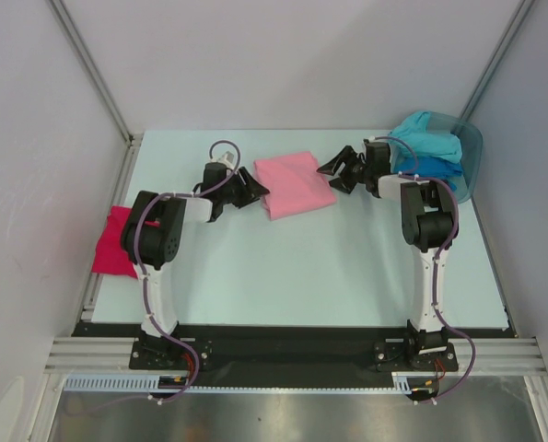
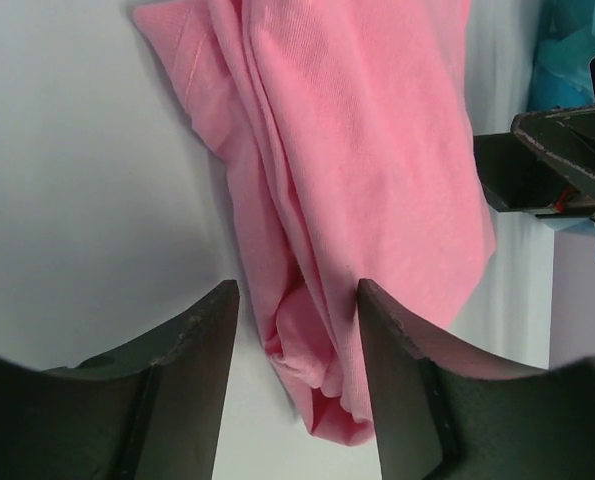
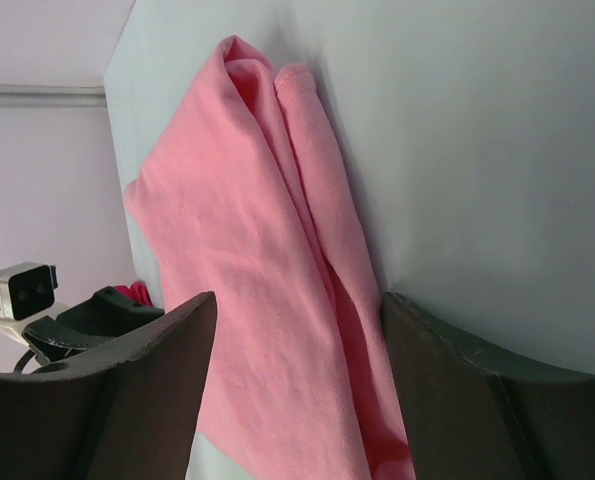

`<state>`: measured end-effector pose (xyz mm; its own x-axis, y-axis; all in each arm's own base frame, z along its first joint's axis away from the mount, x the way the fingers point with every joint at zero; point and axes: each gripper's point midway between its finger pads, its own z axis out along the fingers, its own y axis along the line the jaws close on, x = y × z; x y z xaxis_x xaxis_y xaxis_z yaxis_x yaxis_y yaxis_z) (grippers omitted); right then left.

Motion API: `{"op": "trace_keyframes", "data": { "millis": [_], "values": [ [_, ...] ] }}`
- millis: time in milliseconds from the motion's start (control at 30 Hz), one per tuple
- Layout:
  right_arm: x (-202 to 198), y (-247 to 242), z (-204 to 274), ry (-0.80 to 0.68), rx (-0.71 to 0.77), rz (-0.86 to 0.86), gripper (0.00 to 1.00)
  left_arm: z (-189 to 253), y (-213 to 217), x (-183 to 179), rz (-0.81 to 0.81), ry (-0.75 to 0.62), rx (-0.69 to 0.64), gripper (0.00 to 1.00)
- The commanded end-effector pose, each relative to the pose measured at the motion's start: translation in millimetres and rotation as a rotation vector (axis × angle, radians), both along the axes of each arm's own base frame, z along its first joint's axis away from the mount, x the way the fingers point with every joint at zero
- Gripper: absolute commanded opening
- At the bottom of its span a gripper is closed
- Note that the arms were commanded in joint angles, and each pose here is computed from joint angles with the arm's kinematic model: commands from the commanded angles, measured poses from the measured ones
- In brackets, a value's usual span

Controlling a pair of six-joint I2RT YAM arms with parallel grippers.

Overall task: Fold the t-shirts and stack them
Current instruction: Neatly place the folded tshirt to the corner

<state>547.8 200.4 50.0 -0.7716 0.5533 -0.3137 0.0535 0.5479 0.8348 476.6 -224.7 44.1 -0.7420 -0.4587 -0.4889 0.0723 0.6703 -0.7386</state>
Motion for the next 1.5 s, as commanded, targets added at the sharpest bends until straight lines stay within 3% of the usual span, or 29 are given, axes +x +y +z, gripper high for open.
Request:
{"op": "trace_keyframes", "data": {
  "millis": [0,67,400,700,867,1000,1067,1133,1167,1200,1233,1367,1467],
  "values": [
    [-8,5,-24,0.059,-0.002,0.013,0.73,4,-9,-3,-0.056,-0.012,-0.012,0.58],
    [-8,5,-22,0.057,0.0,0.013,0.73,4,-10,-5,-0.068,-0.004,-0.01,0.66],
    [-12,8,-27,0.065,0.006,0.018,0.73,0,-29,-4,-0.12,0.006,-0.008,0.69],
    [-13,18,-29,0.069,0.004,0.043,0.72,-14,-48,-2,-0.148,0.026,0.006,0.68],
    [-21,28,-32,0.074,-0.006,0.067,0.69,-19,-57,-5,-0.162,0.034,0.007,0.58],
    [-27,28,-33,0.077,-0.009,0.062,0.53,-18,-53,-7,-0.161,0.036,0.037,0.42],
    [-29,29,-32,0.075,-0.013,0.064,0.46,-16,-52,-8,-0.159,0.035,0.043,0.4],
    [-32,32,-31,0.07,-0.015,0.064,0.29,-13,-50,-8,-0.156,0.031,0.049,0.36],
    [-36,33,-31,0.074,-0.017,0.066,0.17,-14,-49,-11,-0.154,0.038,0.056,0.31],
    [-37,33,-31,0.073,-0.018,0.065,0.1,-13,-47,-11,-0.151,0.037,0.063,0.31],
    [-39,34,-30,0.07,-0.02,0.069,0.04,-13,-46,-11,-0.145,0.037,0.076,0.24],
    [-49,36,-28,0.054,-0.031,0.069,0.0,-3,-32,-8,-0.113,0.026,0.131,0.03],
    [-59,44,-17,0.019,-0.037,0.083,0.0,3,-21,-8,-0.09,0.018,0.193,0.0]
  ]
}}
